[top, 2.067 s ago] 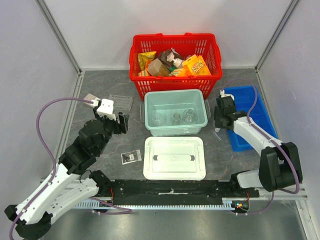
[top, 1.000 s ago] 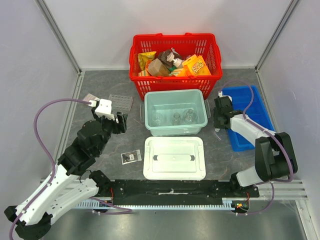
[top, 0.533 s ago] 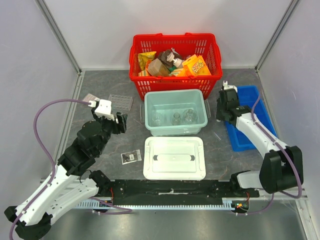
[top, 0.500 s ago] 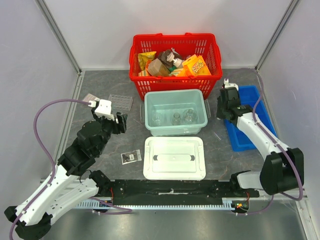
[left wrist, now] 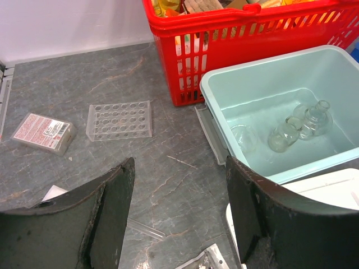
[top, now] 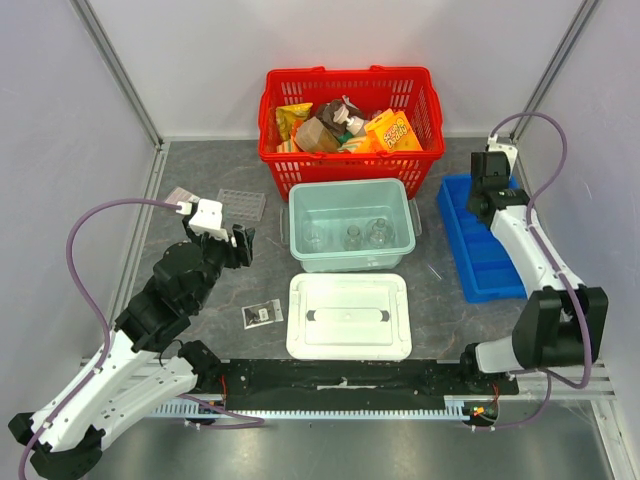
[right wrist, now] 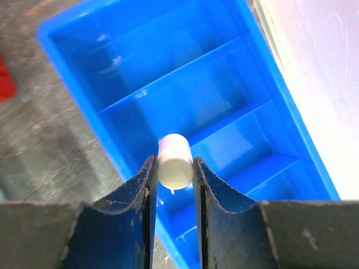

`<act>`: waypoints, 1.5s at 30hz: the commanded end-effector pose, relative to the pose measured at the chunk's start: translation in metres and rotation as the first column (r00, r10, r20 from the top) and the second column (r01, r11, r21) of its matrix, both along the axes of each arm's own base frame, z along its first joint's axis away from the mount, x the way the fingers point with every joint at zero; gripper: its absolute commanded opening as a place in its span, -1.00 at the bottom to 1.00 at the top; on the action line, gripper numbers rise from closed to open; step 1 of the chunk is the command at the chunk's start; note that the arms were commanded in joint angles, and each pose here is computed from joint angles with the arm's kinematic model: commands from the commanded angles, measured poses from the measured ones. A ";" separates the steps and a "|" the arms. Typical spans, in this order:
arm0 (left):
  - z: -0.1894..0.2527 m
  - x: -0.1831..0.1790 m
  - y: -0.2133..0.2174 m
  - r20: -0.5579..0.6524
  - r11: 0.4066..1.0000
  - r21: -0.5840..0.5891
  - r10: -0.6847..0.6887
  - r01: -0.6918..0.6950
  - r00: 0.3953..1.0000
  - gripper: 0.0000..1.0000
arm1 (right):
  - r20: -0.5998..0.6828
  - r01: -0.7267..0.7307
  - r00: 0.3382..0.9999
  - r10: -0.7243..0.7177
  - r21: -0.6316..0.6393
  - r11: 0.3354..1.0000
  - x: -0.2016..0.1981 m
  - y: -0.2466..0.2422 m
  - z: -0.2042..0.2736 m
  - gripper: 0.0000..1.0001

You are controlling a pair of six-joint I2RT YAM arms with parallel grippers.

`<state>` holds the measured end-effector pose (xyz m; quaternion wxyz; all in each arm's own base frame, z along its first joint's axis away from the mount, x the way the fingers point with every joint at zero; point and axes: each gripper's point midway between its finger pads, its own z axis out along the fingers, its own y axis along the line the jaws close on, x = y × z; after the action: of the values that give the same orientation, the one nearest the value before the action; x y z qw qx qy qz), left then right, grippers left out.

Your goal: Organize the chemistry lab equipment

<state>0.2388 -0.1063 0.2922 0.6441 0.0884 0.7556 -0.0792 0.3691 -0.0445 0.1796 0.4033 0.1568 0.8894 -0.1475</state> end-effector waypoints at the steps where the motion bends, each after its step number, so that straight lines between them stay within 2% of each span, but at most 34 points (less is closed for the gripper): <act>1: 0.010 0.002 -0.001 0.038 1.000 -0.014 -0.002 0.003 0.999 0.43 | 0.009 0.105 0.994 -0.105 -0.041 0.994 0.018 -0.040 0.000 -0.45; 7: 0.009 0.002 -0.002 0.037 1.000 -0.016 -0.006 0.007 0.999 0.43 | -0.034 0.170 0.985 -0.171 -0.030 0.985 0.031 -0.070 -0.027 -0.45; 18: 0.008 0.004 -0.001 0.034 1.000 -0.010 0.002 -0.002 0.999 0.43 | -0.109 0.201 0.974 -0.200 -0.002 0.980 0.041 -0.084 -0.071 -0.44; 23: 0.005 0.006 -0.001 0.024 1.000 -0.004 0.015 -0.015 1.000 0.43 | -0.113 0.213 0.971 -0.212 -0.003 0.977 0.040 -0.087 -0.072 -0.23; 29: -0.004 0.012 0.003 -0.014 0.998 0.013 0.067 -0.067 0.998 0.43 | -0.092 0.199 0.976 -0.196 0.028 0.980 0.038 -0.081 -0.053 -0.03; 35: -0.023 0.020 0.007 -0.113 0.987 0.035 0.162 -0.159 0.980 0.47 | -0.024 0.093 0.996 -0.091 0.135 0.986 0.035 -0.051 -0.025 -0.01; 38: -0.037 0.026 0.003 -0.187 0.981 0.057 0.192 -0.184 0.963 0.47 | 0.036 -0.004 0.999 -0.003 0.176 0.984 0.032 -0.025 -0.003 0.00; 41: -0.045 0.035 0.013 -0.259 0.970 0.033 0.241 -0.241 0.935 0.47 | 0.090 -0.089 0.993 0.074 0.177 0.980 0.026 -0.001 0.020 0.01; 45: -0.060 0.056 0.037 -0.385 0.957 -0.066 0.238 -0.283 0.892 0.46 | 0.169 -0.190 0.973 0.158 0.193 0.963 0.016 0.030 0.047 0.01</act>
<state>0.2792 -0.0849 0.2228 0.5166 0.0094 0.8562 0.0082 0.3954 -0.0442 0.2027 0.4357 0.1664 0.8831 -0.0510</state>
